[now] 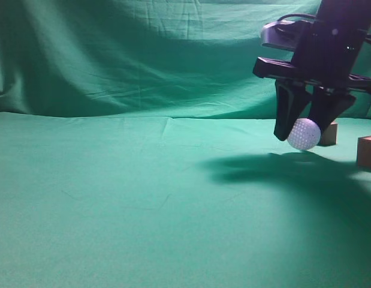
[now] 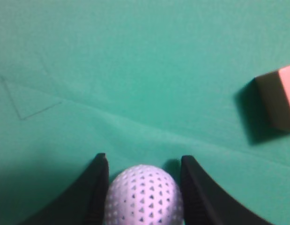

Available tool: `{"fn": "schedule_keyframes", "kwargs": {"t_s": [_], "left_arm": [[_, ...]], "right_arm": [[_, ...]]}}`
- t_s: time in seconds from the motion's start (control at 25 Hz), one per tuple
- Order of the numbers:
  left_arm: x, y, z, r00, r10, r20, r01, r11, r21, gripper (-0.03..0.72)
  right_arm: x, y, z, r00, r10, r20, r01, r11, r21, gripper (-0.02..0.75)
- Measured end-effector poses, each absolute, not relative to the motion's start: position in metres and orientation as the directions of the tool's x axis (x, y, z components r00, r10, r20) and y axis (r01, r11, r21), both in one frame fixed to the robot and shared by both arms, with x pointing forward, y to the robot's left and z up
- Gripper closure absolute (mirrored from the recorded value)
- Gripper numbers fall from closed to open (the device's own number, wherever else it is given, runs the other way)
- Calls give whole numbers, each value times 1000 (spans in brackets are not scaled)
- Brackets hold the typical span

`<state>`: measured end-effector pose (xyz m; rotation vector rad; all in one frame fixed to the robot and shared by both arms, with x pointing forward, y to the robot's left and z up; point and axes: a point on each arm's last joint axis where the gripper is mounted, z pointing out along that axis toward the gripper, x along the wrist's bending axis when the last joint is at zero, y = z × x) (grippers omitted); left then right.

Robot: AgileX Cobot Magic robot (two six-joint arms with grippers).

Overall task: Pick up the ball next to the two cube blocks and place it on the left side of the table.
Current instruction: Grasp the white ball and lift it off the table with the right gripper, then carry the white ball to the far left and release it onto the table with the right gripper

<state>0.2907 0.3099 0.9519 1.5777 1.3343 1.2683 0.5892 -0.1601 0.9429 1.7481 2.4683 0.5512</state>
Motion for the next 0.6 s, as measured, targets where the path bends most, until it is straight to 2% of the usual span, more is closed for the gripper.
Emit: {"fn": "schedule_keyframes", "kwargs": {"t_s": [0.12, 0.28, 0.48, 0.6], "left_arm": [[291, 310, 952, -11, 972, 235, 284, -223, 933, 688], [291, 310, 952, -11, 972, 235, 284, -223, 933, 688], [291, 310, 952, -11, 972, 235, 284, -223, 933, 688], [291, 310, 952, -11, 972, 235, 284, -223, 933, 688]], "right_arm": [[595, -155, 957, -385, 910, 154, 890, 322, 322, 428], [604, -127, 999, -468, 869, 160, 842, 384, 378, 428], [591, -47, 1053, -669, 733, 121, 662, 515, 545, 428], [578, 11, 1062, -764, 637, 106, 558, 569, 604, 428]]}}
